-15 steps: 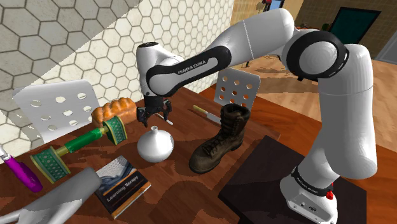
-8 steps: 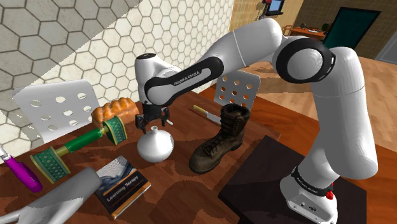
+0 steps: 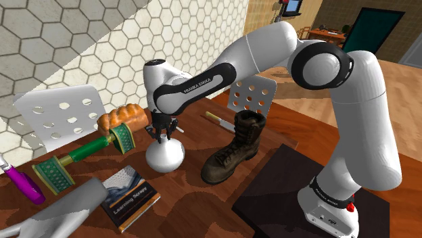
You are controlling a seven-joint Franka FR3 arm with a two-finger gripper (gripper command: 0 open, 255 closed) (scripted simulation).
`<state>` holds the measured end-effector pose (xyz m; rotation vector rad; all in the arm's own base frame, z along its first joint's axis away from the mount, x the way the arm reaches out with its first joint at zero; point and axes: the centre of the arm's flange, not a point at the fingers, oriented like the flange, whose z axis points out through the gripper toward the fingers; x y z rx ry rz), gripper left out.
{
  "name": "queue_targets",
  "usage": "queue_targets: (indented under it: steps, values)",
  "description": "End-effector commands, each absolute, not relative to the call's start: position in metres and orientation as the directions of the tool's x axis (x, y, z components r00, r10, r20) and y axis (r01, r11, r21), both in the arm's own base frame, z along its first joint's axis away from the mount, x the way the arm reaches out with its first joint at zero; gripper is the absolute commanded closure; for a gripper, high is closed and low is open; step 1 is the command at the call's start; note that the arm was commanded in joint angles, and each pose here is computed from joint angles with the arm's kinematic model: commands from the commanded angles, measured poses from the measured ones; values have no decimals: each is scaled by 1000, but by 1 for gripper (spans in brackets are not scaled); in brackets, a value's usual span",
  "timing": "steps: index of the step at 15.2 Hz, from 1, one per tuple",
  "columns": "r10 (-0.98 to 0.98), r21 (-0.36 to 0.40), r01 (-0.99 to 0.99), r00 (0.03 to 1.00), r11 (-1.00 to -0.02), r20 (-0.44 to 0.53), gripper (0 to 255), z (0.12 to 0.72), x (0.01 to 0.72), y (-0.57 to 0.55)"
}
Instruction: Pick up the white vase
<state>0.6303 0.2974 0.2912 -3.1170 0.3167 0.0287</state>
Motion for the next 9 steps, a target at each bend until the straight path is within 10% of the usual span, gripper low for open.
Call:
queue_targets:
  steps: [1, 9]
  values:
    - [-201, -6, -201, 979, -980, -20, 255, 290, 630, 298]
    - [-201, -6, -201, 979, -980, -20, 255, 317, 630, 297]
